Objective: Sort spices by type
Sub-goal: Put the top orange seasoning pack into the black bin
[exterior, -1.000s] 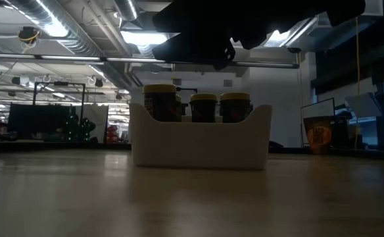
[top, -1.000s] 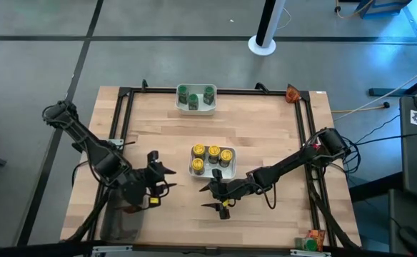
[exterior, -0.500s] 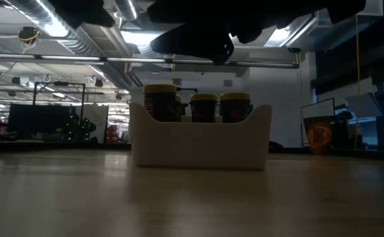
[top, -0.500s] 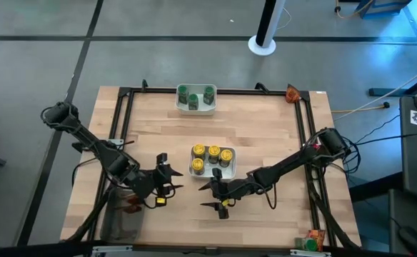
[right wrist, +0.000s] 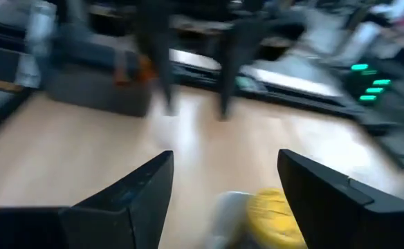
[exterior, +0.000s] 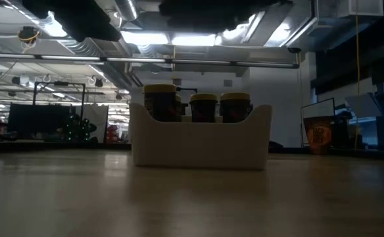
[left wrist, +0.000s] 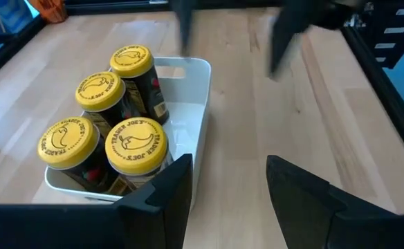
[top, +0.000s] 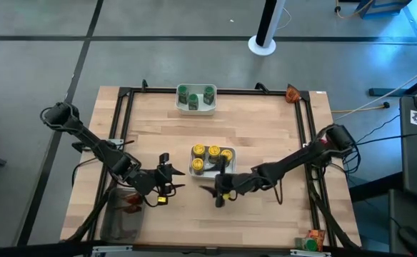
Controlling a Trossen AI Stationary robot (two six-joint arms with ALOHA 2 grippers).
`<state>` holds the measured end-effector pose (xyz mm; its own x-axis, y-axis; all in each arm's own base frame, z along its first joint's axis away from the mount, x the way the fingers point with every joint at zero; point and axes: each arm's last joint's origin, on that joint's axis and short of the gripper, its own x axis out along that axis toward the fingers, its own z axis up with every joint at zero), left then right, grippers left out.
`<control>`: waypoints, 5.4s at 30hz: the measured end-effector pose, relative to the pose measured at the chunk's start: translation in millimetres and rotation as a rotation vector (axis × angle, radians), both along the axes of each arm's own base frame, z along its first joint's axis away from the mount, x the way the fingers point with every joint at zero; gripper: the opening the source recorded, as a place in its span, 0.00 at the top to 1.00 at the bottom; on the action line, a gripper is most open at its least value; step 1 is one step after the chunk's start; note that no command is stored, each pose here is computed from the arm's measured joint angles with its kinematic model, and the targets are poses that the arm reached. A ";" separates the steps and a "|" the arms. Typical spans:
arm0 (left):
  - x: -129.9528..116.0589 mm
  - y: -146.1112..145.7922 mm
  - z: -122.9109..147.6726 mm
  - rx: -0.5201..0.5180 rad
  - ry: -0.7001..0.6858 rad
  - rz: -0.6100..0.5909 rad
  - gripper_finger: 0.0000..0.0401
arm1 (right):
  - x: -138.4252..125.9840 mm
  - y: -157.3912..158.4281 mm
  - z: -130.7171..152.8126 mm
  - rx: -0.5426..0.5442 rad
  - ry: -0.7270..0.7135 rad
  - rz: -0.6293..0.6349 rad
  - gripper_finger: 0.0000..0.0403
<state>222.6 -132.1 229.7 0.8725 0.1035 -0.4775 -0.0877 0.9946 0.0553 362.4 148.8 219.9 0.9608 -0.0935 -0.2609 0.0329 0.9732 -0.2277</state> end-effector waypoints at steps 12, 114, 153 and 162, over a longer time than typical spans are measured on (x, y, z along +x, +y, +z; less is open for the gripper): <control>6.4 11.4 0.1 0.025 -0.016 0.059 0.58 | -28.9 -29.7 24.4 -0.319 0.129 -0.444 0.36; 33.5 143.4 -23.0 0.143 -0.101 0.057 0.58 | -206.5 -446.6 -28.3 0.522 1.307 -1.346 0.51; 34.2 139.1 -21.9 0.133 -0.115 0.046 0.58 | -98.0 -268.9 67.7 0.065 1.014 -0.787 1.00; 37.0 119.8 -14.3 0.107 -0.175 0.001 0.58 | -79.9 -194.2 76.3 -0.019 0.916 -0.623 1.00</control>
<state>259.6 -12.3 215.4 0.9411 0.1467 -0.3045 -0.1066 0.9837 0.1445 282.5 -45.5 296.2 0.1880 -0.5048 -0.8425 0.3273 0.8410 -0.4308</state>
